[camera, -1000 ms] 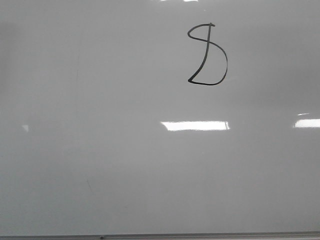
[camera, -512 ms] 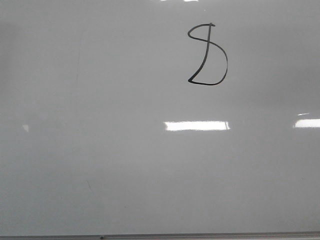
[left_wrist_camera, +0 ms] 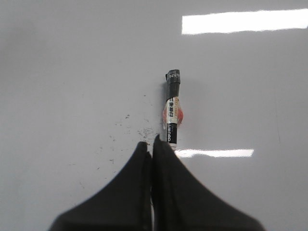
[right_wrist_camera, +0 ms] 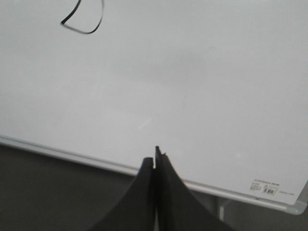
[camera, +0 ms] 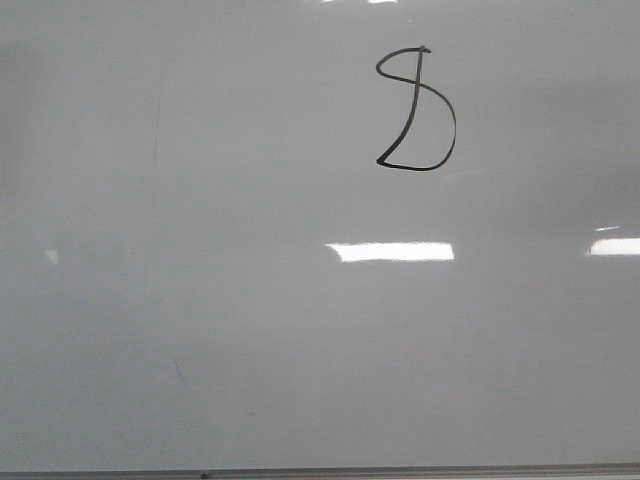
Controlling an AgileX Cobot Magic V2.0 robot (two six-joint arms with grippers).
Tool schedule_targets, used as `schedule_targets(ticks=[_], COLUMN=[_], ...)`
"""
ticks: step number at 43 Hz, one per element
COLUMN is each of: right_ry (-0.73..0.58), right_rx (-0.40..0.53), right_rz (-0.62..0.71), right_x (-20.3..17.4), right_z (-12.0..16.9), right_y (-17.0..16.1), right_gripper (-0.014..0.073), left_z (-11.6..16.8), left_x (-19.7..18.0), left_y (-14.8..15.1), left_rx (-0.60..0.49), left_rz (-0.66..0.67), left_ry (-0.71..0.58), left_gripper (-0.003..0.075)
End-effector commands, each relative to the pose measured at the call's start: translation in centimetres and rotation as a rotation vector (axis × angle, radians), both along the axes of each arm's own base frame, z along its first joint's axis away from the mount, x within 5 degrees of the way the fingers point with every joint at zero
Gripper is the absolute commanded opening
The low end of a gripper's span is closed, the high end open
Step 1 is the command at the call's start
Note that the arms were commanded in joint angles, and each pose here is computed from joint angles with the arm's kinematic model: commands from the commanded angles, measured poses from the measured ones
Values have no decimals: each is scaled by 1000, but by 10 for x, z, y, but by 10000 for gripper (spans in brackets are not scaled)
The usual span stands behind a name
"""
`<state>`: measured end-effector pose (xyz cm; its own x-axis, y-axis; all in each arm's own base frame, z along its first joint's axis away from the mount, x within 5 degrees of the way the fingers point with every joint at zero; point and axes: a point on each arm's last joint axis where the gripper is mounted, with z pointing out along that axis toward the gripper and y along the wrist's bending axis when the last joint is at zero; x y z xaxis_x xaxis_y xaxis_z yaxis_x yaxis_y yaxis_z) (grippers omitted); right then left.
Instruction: Write number 8 on whiteboard
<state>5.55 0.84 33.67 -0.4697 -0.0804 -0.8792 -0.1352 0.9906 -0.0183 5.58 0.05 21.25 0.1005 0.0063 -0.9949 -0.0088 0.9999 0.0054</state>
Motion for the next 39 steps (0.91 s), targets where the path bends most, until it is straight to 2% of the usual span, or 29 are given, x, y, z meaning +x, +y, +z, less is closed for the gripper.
schedule_targets(ticks=[1, 10, 17, 22, 39], right_ry=[-252, -532, -623, -615, -608], right_rx=[10, 30, 33, 41, 49], right_rz=[-83, -134, -145, -152, -145], right_x=[0, -7, -6, -2, -1], right_z=[-8, -65, -103, -123, -128], right_y=[-5, -8, -9, -10, -10], right_gripper=[-69, -69, -69, -69, -69], left_z=[4, 4, 4, 4, 4], left_x=[-1, -1, -1, -1, -1], left_y=[0, 0, 0, 0, 0], left_rx=[-4, -4, -4, -4, -4], left_rz=[-1, -1, -1, -1, -1], left_ry=[-83, -83, -83, -83, -83], left_gripper=[-21, -21, -21, -21, -21])
